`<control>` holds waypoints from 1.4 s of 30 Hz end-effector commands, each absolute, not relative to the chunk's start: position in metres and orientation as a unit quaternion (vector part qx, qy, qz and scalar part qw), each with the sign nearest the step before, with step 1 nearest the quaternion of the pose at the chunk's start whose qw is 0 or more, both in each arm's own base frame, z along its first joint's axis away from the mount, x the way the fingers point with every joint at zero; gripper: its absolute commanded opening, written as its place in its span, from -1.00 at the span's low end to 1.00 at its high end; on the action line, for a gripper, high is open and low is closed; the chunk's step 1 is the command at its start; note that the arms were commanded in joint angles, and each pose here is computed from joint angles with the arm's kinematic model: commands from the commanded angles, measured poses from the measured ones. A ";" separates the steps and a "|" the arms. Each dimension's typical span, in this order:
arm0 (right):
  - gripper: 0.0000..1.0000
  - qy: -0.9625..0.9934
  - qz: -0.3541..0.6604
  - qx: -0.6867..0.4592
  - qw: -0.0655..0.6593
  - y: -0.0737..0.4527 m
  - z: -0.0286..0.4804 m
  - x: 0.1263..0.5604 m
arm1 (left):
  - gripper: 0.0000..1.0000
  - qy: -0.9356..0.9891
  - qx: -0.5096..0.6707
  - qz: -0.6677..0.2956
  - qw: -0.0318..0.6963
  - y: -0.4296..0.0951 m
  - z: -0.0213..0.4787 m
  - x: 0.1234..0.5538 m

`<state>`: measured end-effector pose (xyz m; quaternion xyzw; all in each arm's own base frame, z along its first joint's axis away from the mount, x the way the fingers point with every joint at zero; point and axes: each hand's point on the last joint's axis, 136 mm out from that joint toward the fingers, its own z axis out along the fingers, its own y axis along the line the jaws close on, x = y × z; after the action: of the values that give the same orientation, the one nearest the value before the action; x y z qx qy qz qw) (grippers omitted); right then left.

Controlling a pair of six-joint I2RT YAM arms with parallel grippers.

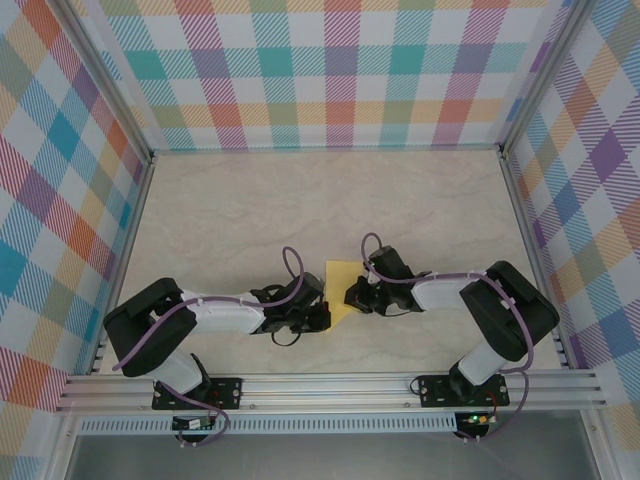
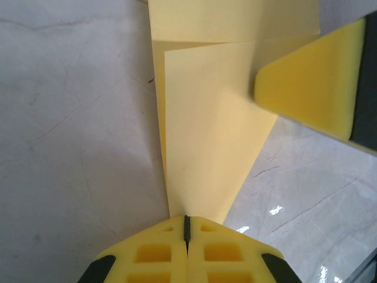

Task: Fold a paper plane with a square sheet of paper (pick it up from the middle)
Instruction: Third fold the triangle at the center of the table.

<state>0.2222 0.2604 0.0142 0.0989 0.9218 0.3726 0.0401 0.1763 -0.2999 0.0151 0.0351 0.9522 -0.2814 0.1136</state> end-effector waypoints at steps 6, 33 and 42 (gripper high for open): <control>-0.80 0.924 0.356 0.117 0.083 0.229 0.006 0.239 | -1.00 0.986 0.038 -0.150 0.059 -0.241 -0.038 0.146; -0.29 0.909 0.389 0.115 0.094 0.216 0.055 0.227 | -0.78 0.956 0.085 -0.233 0.159 -0.264 0.056 0.174; -0.18 0.909 0.401 0.101 0.057 0.239 0.053 0.222 | -0.74 0.951 0.072 -0.252 0.162 -0.282 0.070 0.205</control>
<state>0.2225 0.2270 0.0482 0.1083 0.9112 0.3902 0.0761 0.2022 -0.2818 0.0770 0.0640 0.9469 -0.2619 0.1750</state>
